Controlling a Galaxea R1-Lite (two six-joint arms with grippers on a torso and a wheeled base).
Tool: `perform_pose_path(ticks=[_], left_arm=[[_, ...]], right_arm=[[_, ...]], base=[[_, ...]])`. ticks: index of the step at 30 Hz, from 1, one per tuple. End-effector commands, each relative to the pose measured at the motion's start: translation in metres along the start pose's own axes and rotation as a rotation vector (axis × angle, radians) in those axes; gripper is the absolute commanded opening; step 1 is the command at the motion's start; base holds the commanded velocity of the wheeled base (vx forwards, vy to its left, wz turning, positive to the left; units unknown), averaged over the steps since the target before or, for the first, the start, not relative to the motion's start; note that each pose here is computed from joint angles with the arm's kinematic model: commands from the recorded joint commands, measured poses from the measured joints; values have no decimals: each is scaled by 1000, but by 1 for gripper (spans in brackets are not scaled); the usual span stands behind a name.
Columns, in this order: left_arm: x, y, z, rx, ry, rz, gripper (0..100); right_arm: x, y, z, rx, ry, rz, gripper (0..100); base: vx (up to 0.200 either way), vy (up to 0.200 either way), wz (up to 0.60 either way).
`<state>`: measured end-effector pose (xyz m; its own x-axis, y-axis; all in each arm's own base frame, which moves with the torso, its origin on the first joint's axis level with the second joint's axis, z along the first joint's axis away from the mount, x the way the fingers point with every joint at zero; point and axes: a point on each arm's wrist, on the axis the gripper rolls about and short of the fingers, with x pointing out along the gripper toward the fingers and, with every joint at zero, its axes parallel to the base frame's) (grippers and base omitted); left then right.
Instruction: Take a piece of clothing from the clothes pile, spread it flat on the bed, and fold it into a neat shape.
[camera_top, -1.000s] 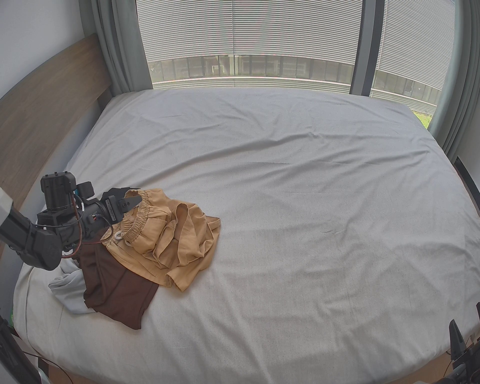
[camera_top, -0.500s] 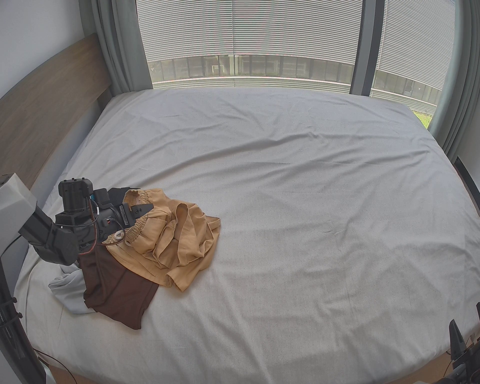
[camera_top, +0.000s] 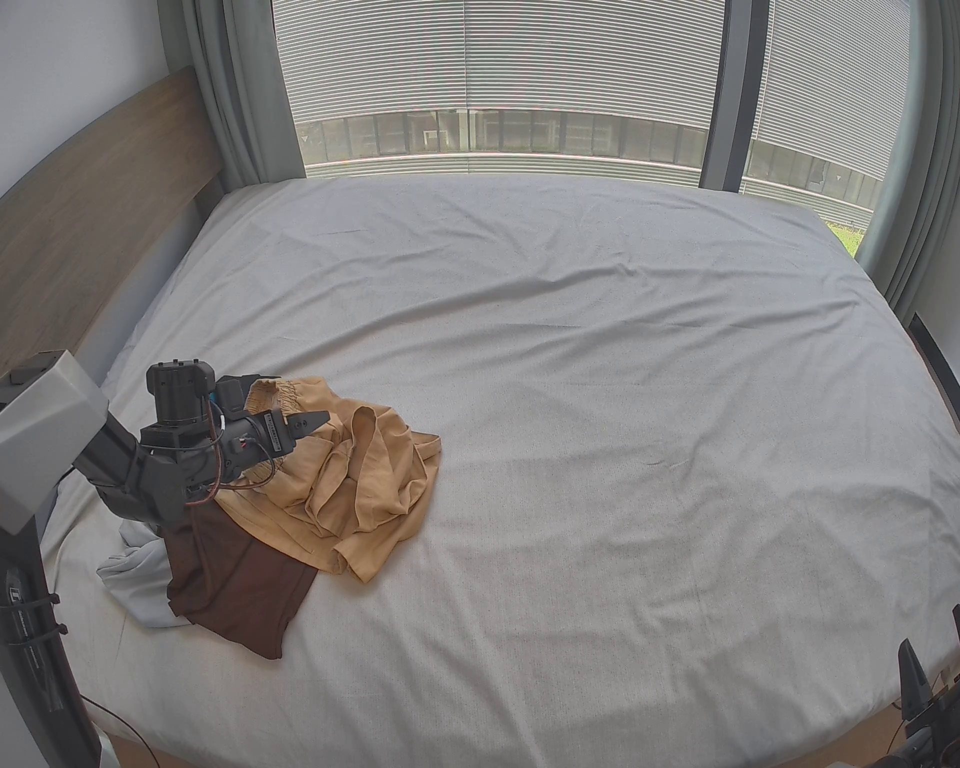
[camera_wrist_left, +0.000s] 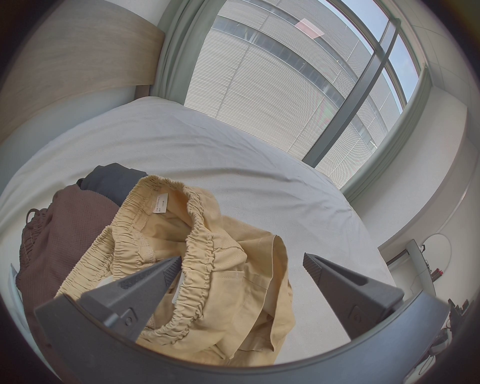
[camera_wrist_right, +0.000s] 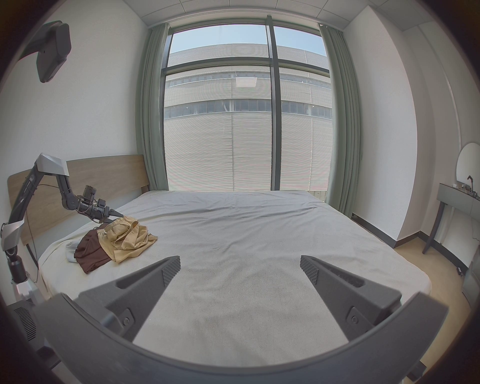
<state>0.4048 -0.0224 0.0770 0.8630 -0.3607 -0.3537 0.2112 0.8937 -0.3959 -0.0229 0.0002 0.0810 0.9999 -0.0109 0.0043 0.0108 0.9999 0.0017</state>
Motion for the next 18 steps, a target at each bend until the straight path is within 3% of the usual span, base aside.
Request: perform_pose_path(ticks=[1,12,13,18], left_arm=[[10,1,-6,1,12,-6,100],[25,6,-10,1,18,-4,100],[26,7,-10,-1,19,-4,0],[28,9,-11,-2,19,1,0]], right_arm=[[0,0,-5,1,4,0,100],[0,0,-5,1,4,-1,100],[0,0,-5,1,4,-1,100],[0,0,-5,1,4,-1,100]], base=[[0,0,0],[0,0,0],[0,0,0],[0,0,0]])
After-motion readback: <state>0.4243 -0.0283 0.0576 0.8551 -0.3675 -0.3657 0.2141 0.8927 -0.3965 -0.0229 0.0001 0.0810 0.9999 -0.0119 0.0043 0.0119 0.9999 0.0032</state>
